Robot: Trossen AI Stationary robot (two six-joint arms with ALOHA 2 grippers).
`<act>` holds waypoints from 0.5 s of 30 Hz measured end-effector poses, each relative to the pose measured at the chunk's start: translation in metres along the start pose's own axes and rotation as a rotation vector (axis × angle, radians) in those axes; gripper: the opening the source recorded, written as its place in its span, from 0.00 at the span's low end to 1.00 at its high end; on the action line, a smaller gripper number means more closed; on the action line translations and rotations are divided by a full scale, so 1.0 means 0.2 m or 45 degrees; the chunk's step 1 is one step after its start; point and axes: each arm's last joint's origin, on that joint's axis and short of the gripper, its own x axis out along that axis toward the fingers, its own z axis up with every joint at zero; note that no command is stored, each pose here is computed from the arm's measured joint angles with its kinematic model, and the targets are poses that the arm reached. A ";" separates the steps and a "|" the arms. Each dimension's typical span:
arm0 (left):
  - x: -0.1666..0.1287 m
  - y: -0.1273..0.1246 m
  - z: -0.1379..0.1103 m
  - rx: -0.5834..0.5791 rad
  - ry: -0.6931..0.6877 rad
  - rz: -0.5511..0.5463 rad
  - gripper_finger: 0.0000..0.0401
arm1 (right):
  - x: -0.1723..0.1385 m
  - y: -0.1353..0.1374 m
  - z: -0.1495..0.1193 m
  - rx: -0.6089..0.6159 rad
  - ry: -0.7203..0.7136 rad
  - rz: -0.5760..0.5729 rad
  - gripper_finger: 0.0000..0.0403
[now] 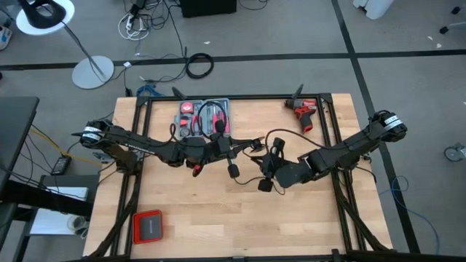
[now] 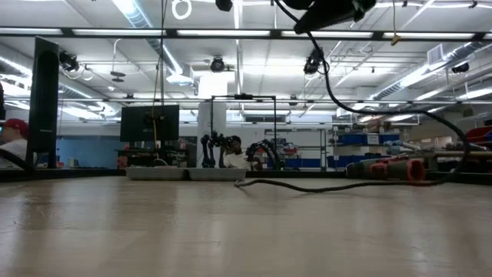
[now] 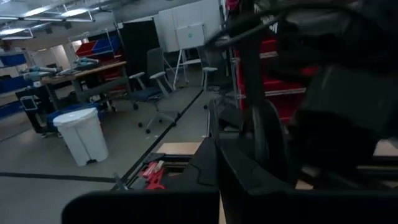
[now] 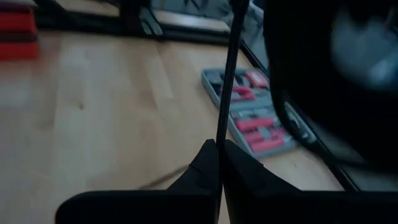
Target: Coil cords
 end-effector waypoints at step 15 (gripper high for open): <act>-0.08 0.03 -0.01 0.085 0.233 -0.036 0.00 | -0.07 -0.08 -0.21 -0.046 0.319 -0.312 0.01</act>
